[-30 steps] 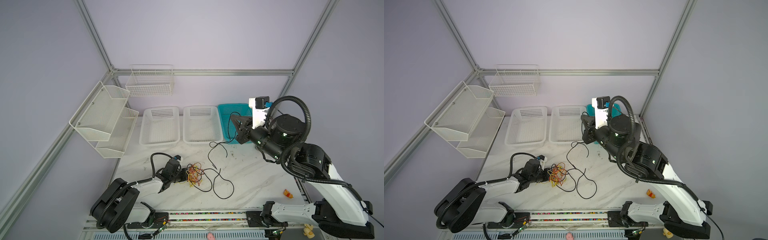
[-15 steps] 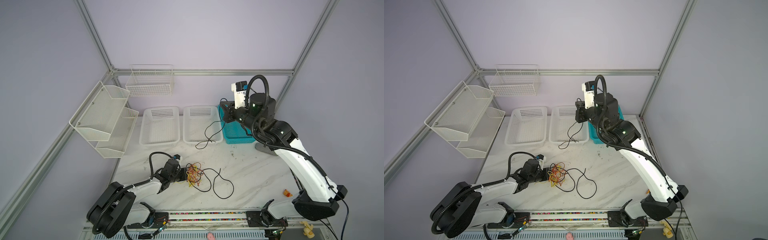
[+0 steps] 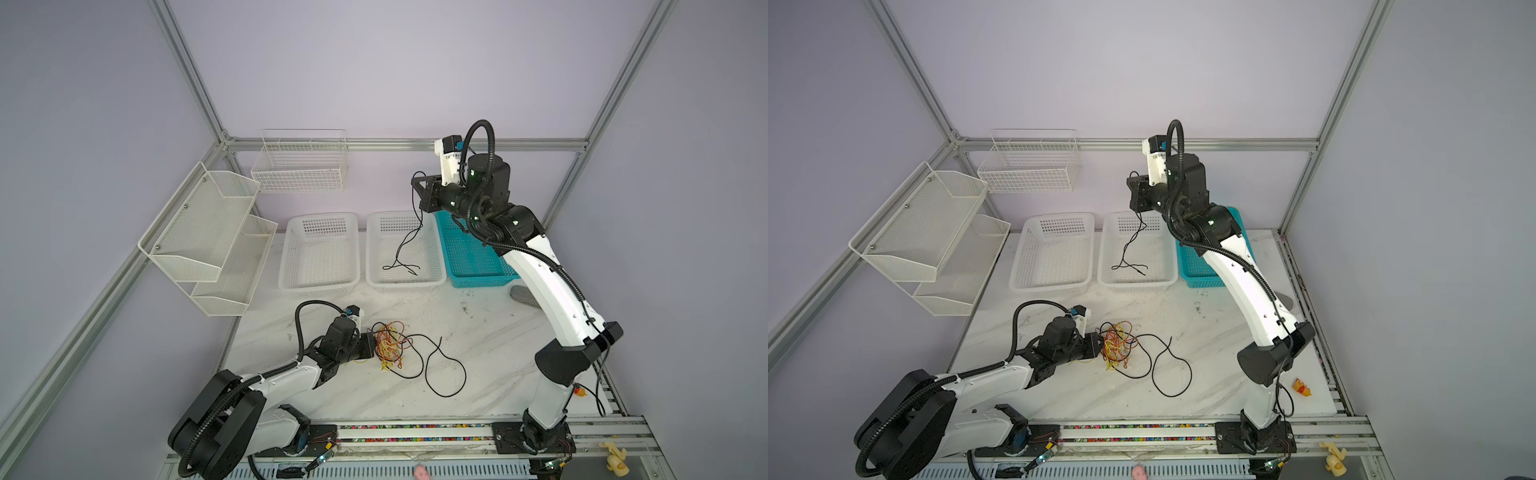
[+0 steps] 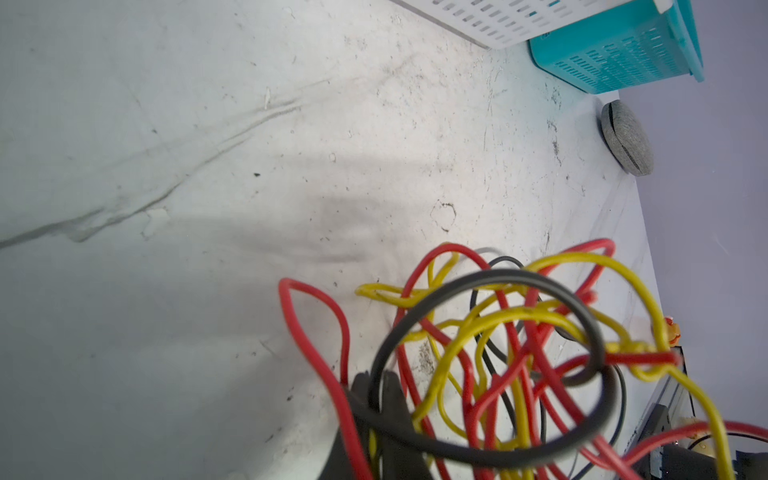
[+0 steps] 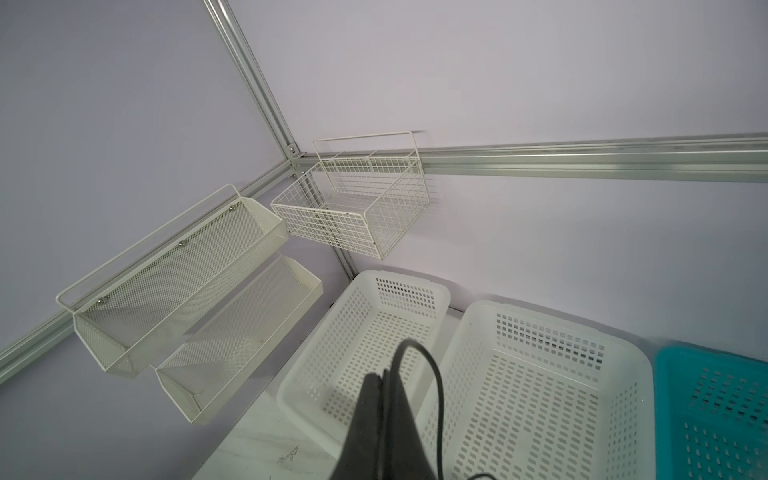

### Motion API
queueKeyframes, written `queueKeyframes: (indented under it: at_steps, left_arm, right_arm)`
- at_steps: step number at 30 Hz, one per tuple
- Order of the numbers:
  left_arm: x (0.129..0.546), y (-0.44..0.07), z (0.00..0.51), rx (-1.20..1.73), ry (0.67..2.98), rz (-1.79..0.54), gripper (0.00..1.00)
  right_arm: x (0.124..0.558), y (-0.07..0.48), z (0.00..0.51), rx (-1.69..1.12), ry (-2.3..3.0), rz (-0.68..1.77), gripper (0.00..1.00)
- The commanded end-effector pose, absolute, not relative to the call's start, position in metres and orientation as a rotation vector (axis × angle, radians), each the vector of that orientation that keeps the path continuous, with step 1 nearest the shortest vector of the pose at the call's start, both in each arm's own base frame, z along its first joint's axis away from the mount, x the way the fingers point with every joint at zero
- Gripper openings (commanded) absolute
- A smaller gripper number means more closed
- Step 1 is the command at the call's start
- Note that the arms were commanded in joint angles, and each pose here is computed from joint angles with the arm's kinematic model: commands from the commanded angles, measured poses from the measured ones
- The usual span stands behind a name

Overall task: Untangle the cables
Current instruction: 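Lower the black wire into the white basket nearest the teal basket, then release the black wire and bring the right gripper back to the tangle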

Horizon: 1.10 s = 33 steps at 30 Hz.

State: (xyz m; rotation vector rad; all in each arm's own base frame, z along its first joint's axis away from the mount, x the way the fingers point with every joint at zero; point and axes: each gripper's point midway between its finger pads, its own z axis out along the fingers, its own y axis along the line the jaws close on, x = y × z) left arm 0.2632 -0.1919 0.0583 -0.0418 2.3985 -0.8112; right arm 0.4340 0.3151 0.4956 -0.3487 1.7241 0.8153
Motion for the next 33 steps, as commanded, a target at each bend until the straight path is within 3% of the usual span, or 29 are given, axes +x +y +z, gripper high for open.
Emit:
queueKeyframes:
  at_steps: [1, 7, 15, 33]
  left_arm:
    - [0.274, -0.191, 0.072, -0.014, 2.306, -0.804, 0.0]
    - [0.274, -0.191, 0.071, 0.028, 2.291, -0.792, 0.0]
    - [0.269, -0.185, 0.069, 0.044, 2.264, -0.778, 0.0]
    - [0.271, -0.186, 0.069, 0.042, 2.249, -0.778, 0.0]
  right_arm:
    - [0.454, 0.318, 0.499, -0.341, 1.697, 0.896, 0.0]
    - [0.507, 0.323, 0.442, -0.296, 1.796, 0.904, 0.0]
    - [0.539, 0.333, 0.355, -0.271, 1.956, 0.849, 0.0]
    - [0.525, 0.321, 0.204, -0.099, 2.302, 0.809, 0.0]
